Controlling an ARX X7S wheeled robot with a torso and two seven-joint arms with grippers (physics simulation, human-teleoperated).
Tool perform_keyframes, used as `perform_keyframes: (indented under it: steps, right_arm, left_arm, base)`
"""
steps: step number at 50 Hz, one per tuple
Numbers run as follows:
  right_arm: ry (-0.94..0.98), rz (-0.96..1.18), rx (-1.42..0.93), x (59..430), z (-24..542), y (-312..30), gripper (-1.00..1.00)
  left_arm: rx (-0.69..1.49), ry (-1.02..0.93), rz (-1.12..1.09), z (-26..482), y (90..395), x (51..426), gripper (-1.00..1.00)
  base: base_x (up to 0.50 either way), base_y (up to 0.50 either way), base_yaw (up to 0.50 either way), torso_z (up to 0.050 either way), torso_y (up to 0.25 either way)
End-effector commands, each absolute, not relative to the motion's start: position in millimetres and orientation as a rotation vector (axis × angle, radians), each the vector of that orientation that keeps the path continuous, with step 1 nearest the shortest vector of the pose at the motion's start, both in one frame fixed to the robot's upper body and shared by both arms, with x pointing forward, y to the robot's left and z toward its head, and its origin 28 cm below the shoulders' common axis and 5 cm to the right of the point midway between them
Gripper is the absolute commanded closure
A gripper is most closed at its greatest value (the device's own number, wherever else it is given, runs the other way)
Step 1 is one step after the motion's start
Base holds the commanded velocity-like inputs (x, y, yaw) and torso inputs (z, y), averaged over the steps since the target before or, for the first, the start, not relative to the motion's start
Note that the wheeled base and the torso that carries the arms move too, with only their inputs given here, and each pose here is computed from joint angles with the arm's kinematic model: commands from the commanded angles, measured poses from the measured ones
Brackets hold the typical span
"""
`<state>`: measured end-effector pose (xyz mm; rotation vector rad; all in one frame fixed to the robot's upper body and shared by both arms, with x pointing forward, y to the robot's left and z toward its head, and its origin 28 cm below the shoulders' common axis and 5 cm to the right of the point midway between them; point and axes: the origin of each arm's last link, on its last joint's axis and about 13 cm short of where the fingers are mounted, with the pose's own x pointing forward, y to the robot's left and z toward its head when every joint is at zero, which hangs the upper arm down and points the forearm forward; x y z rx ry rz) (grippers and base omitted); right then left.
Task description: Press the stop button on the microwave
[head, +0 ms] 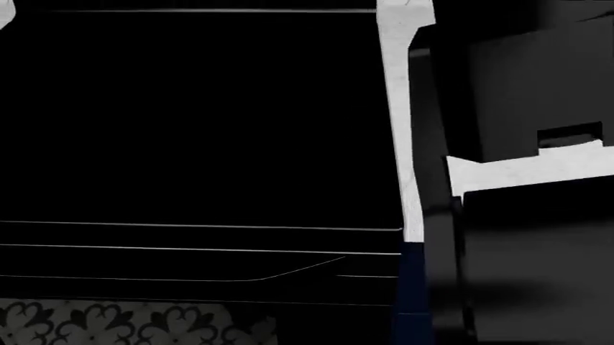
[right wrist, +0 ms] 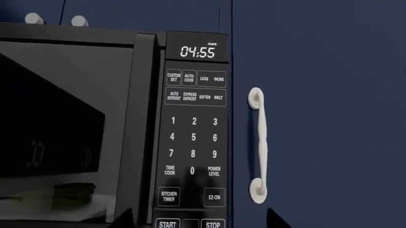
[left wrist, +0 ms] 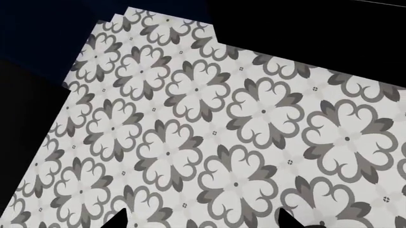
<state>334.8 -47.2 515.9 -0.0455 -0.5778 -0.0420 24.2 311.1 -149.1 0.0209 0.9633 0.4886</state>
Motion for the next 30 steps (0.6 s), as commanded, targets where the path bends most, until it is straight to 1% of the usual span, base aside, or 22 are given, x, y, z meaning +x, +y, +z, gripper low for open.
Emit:
perform_keyframes:
  steps: [1,5,6,19,24,25,26,28,30]
  right_arm:
    - [-0.620,-0.071,-0.014,325.0,552.6,-49.3,-1.00]
    - [-0.627,-0.096,0.005,325.5,560.8,-56.0,-1.00]
    - [-0.640,-0.068,0.018,324.8,562.1,-55.9,-1.00]
    - [-0.631,-0.075,0.039,328.7,556.5,-55.4,-1.00]
    - [-0.616,-0.101,0.033,332.2,550.5,-53.5,-1.00]
    - [-0.627,-0.058,0.058,331.4,550.6,-54.3,-1.00]
    - [-0.621,-0.089,0.044,333.2,550.0,-55.1,-1.00]
    - [-0.608,-0.119,-0.018,337.6,547.5,-55.6,-1.00]
    - [-0.607,-0.084,0.022,337.1,545.7,-54.9,-1.00]
  left_arm:
    - [0.021,0.963,0.489,-149.1,311.0,24.2,-1.00]
    - [0.021,0.963,0.489,-149.1,311.0,24.2,-1.00]
    - [0.021,0.963,0.489,-149.1,311.0,24.2,-1.00]
    - [0.021,0.963,0.489,-149.1,311.0,24.2,-1.00]
    - [0.021,0.963,0.489,-149.1,311.0,24.2,-1.00]
    - [0.021,0.963,0.489,-149.1,311.0,24.2,-1.00]
    - [0.021,0.963,0.489,-149.1,311.0,24.2,-1.00]
    - [0.021,0.963,0.489,-149.1,311.0,24.2,-1.00]
    - [0.021,0.963,0.489,-149.1,311.0,24.2,-1.00]
  base:
    - [0.00,0.00,0.00,0.050,0.098]
    - [0.00,0.00,0.00,0.050,0.098]
    - [0.00,0.00,0.00,0.050,0.100]
    - [0.37,-0.40,0.00,0.050,0.099]
    - [0.00,0.00,0.00,0.050,0.098]
    - [0.00,0.00,0.00,0.050,0.100]
    - [0.00,0.00,0.00,0.050,0.098]
    - [0.11,0.50,0.00,0.050,0.099]
    - [0.11,0.50,0.00,0.050,0.098]
